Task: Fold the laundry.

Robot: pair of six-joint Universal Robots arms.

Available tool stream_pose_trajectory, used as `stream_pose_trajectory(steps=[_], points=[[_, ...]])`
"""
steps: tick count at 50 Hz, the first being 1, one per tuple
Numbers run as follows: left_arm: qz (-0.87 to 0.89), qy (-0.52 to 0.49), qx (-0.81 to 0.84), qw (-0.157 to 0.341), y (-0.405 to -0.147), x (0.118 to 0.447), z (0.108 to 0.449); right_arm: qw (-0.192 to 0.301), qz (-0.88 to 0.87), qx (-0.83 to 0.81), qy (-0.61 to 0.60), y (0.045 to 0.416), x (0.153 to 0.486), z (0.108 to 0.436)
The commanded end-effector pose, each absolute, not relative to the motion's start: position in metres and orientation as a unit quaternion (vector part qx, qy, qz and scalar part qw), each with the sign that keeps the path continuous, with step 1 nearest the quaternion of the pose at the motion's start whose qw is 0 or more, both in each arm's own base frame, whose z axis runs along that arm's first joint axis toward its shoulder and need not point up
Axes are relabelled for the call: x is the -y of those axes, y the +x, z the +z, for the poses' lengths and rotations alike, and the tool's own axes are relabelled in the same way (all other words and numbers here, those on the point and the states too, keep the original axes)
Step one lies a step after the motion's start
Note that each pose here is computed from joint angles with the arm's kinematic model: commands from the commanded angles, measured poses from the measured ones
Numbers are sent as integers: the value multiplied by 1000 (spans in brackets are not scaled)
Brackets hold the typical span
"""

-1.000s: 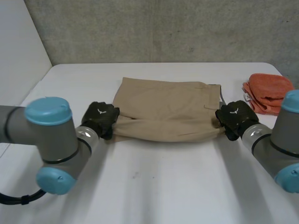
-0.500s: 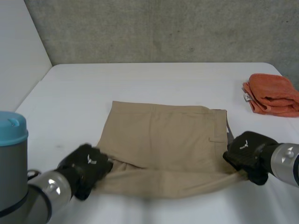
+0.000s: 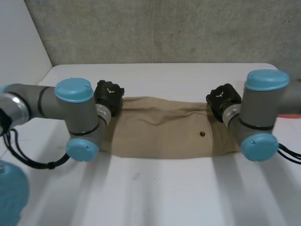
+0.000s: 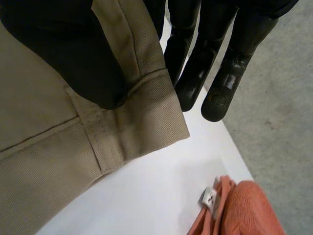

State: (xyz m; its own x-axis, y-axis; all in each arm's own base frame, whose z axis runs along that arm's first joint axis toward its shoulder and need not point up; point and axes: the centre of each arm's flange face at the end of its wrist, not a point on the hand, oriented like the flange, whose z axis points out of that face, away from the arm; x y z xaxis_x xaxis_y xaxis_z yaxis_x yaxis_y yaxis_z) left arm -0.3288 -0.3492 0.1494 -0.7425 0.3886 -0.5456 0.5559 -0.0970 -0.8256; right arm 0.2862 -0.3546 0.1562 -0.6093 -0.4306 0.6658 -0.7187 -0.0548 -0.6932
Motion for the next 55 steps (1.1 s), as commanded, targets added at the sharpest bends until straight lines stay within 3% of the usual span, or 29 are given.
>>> stream_pose_trajectory(steps=[1, 9, 15, 19, 22, 28, 35, 41, 55], points=[[-712, 323, -620, 63, -344, 376, 140, 150, 604, 649, 438, 299, 384, 129], [-739, 301, -599, 68, -348, 375, 145, 189, 634, 643, 386, 296, 397, 152], [-737, 285, -607, 82, -336, 362, 167, 142, 690, 639, 310, 283, 379, 226], [-729, 286, -616, 81, -325, 345, 178, 133, 698, 643, 284, 261, 367, 258], [-720, 292, -625, 82, -315, 328, 184, 125, 670, 669, 296, 246, 359, 253], [-699, 304, -643, 76, -299, 295, 184, 54, 562, 744, 357, 225, 318, 211], [-689, 284, -666, 23, -286, 267, 184, 2, 529, 774, 348, 208, 300, 166], [-683, 266, -680, -31, -288, 260, 181, -4, 546, 760, 352, 210, 304, 136], [-677, 263, -686, -36, -288, 260, 176, 7, 559, 751, 351, 212, 323, 113]])
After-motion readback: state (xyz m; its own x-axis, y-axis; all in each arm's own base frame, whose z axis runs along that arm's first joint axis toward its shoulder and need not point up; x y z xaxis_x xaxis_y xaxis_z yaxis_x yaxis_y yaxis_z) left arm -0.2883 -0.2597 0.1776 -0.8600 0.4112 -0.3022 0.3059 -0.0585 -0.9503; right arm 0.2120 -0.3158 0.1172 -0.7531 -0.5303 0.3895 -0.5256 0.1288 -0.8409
